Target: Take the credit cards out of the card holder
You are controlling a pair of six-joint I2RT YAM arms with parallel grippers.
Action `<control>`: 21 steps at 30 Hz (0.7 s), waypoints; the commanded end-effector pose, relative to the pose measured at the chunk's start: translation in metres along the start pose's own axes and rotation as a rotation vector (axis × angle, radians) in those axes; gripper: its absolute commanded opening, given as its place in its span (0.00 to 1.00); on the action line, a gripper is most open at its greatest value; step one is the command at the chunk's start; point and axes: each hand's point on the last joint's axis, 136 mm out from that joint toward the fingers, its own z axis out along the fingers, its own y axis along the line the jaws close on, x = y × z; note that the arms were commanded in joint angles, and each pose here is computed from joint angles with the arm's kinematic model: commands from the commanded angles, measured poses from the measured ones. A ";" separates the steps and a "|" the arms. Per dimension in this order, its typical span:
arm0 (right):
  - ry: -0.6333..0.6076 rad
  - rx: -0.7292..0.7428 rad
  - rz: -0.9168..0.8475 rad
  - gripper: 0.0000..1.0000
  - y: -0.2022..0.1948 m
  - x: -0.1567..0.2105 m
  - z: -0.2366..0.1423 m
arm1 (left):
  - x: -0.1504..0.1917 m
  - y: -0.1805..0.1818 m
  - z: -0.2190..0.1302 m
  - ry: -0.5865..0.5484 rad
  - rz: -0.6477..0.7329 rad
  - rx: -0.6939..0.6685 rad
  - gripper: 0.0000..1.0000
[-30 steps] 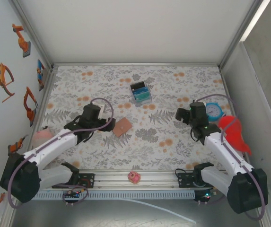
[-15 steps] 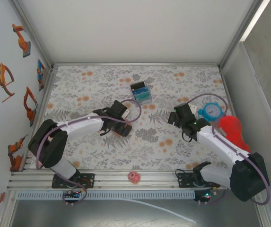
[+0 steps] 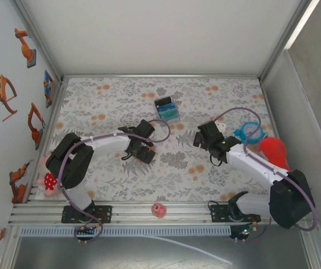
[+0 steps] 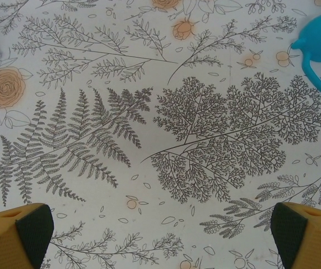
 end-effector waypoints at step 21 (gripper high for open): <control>-0.012 -0.031 0.032 1.00 0.016 -0.011 0.002 | -0.022 0.017 -0.007 -0.093 -0.271 -0.041 0.97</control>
